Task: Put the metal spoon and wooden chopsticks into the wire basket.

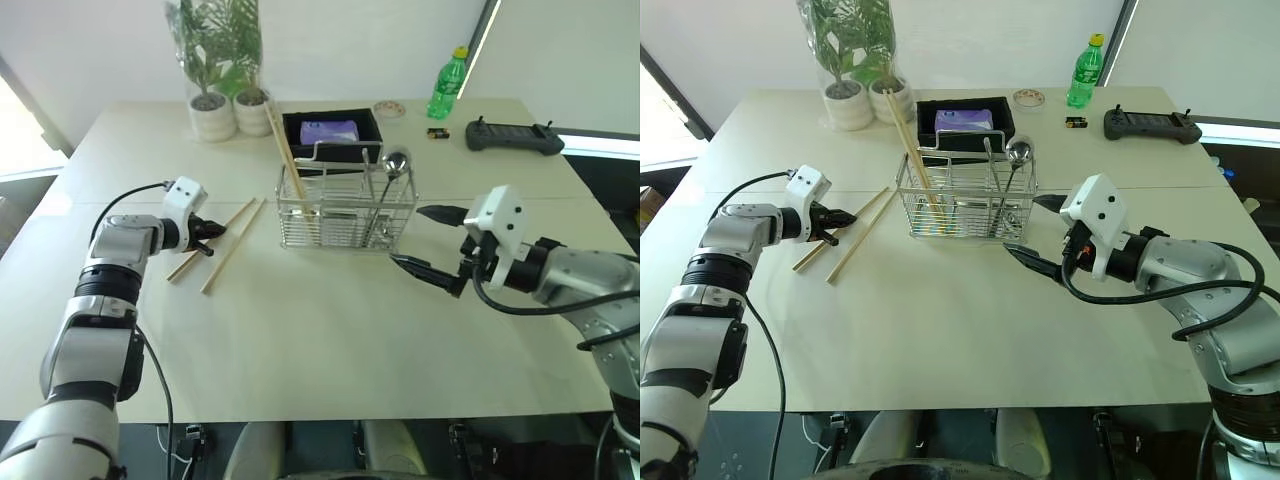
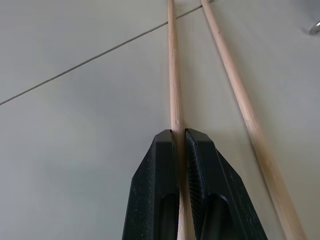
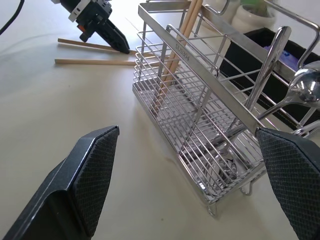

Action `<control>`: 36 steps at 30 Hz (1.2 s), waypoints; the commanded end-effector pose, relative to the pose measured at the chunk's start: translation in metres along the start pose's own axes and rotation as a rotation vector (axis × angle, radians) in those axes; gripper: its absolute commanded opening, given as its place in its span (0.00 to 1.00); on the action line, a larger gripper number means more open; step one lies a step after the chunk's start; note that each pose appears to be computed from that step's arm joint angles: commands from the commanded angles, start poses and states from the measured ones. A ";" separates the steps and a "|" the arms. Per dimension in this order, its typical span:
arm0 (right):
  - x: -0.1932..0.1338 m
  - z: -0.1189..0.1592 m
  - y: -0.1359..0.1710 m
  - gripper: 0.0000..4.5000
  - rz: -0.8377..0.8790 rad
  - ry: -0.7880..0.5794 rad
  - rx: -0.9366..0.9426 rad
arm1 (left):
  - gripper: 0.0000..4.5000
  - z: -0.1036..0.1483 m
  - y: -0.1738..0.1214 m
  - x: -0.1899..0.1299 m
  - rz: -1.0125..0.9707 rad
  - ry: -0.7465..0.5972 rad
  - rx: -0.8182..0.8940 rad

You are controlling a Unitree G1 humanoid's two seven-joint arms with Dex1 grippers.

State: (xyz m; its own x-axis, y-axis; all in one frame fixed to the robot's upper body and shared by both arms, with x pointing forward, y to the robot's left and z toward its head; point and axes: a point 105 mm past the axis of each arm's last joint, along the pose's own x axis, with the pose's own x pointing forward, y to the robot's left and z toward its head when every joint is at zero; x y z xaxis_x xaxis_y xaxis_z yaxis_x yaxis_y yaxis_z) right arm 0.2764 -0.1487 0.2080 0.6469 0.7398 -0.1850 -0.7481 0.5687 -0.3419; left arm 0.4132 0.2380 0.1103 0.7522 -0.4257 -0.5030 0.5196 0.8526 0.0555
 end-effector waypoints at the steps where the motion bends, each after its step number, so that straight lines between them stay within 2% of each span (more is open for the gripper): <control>1: -0.001 0.008 -0.003 1.00 -0.006 -0.032 -0.024 | 0.01 0.041 0.020 -0.019 0.093 -0.204 -0.049; 6: -0.002 0.008 -0.003 1.00 0.002 -0.025 -0.024 | 0.01 0.070 0.031 -0.039 0.161 -0.426 -0.163; 10: -0.002 0.007 -0.004 1.00 0.003 -0.023 -0.023 | 0.01 0.101 0.029 -0.061 0.197 -0.628 -0.211; 15: 0.000 0.007 -0.002 1.00 0.000 -0.033 -0.011 | 0.01 0.156 0.005 -0.098 0.145 -0.908 -0.260; 18: 0.001 0.007 -0.003 1.00 -0.010 -0.040 0.000 | 0.01 0.183 -0.017 -0.111 0.080 -1.020 -0.290; 26: 0.000 0.007 -0.003 1.00 -0.021 -0.041 0.020 | 0.01 0.227 -0.082 -0.114 -0.072 -1.154 -0.217; 32: -0.001 0.009 0.000 1.00 -0.028 -0.041 0.047 | 0.01 0.233 -0.115 -0.094 -0.096 -1.190 -0.114; 36: -0.004 0.010 0.000 1.00 -0.037 -0.036 0.063 | 0.01 0.233 -0.130 -0.083 -0.107 -1.202 -0.103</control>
State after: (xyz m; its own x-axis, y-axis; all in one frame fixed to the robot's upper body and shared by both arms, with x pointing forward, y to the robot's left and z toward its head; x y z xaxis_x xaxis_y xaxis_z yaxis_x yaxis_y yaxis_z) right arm 0.2771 -0.1483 0.2056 0.6636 0.7272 -0.1756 -0.7436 0.6157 -0.2606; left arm 0.3837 0.0961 0.3377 0.6630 -0.4609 0.5898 0.6101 0.7894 -0.0689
